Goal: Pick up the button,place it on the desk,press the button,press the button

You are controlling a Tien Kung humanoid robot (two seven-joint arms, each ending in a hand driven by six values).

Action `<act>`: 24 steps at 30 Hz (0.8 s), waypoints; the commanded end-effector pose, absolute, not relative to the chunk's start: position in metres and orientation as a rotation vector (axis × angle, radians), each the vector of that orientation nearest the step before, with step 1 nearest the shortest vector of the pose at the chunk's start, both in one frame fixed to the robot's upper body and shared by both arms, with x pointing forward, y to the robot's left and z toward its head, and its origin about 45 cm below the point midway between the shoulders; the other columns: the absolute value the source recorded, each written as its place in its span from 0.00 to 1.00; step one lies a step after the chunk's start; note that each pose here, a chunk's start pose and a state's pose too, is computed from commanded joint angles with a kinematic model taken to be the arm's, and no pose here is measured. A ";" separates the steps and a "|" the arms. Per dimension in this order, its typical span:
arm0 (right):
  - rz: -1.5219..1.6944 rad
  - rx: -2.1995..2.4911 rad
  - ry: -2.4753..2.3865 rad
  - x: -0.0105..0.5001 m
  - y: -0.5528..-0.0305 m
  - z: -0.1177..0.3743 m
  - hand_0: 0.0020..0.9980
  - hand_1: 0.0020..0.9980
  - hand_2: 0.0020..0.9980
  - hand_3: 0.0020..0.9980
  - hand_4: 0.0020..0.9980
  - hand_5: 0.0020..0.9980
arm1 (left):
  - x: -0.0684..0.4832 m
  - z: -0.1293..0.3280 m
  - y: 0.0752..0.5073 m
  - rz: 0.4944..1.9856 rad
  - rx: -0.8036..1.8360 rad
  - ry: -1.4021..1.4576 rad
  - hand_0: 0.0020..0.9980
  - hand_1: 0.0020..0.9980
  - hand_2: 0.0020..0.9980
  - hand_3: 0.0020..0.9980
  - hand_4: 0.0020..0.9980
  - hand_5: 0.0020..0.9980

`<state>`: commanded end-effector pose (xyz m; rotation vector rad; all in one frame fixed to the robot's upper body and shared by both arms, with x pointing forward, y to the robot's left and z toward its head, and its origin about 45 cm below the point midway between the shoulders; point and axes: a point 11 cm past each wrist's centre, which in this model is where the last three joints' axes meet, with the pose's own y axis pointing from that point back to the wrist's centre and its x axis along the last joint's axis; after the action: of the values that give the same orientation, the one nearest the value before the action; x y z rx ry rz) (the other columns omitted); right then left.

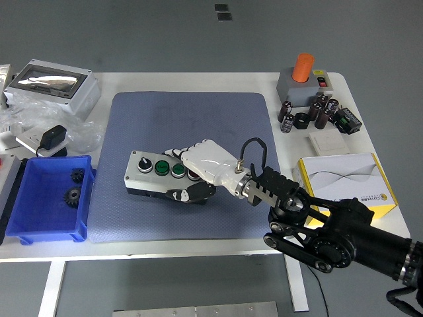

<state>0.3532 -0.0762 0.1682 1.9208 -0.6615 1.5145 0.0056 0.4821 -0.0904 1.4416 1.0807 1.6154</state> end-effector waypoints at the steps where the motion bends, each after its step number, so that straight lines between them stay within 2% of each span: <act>1: 1.519 1.922 -0.654 0.353 -0.076 0.167 0.09 0.29 0.39 0.49 0.19 0.00 | 0.006 -0.090 0.482 1.615 1.442 1.080 0.65 0.62 0.62 0.75 0.90 0.54; 13: 1.626 1.843 -0.584 0.360 -0.076 0.163 0.10 0.30 0.39 0.50 0.18 0.00 | 0.007 -0.091 0.481 1.612 1.437 1.075 0.65 0.62 0.62 0.75 0.89 0.54; 14: 1.629 1.834 -0.581 0.361 -0.077 0.162 0.14 0.33 0.41 0.52 0.18 0.00 | 0.008 -0.091 0.481 1.612 1.436 1.074 0.65 0.62 0.62 0.75 0.89 0.55; 19: 1.621 1.813 -0.564 0.364 -0.081 0.157 0.14 0.33 0.41 0.52 0.18 0.00 | 0.008 -0.091 0.481 1.613 1.436 1.073 0.65 0.62 0.62 0.75 0.89 0.55; 20: 1.619 1.813 -0.562 0.364 -0.082 0.157 0.17 0.40 0.42 0.54 0.17 0.00 | 0.008 -0.091 0.482 1.613 1.436 1.073 0.65 0.62 0.62 0.75 0.89 0.55; 24: 1.602 1.825 -0.555 0.364 -0.082 0.155 0.17 0.40 0.42 0.54 0.17 0.00 | 0.008 -0.091 0.482 1.612 1.435 1.072 0.65 0.62 0.62 0.75 0.89 0.55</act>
<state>0.3636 -0.0819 0.1550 1.8252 -0.5547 1.6018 0.0083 0.4816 -0.0906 1.4349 1.0718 1.6123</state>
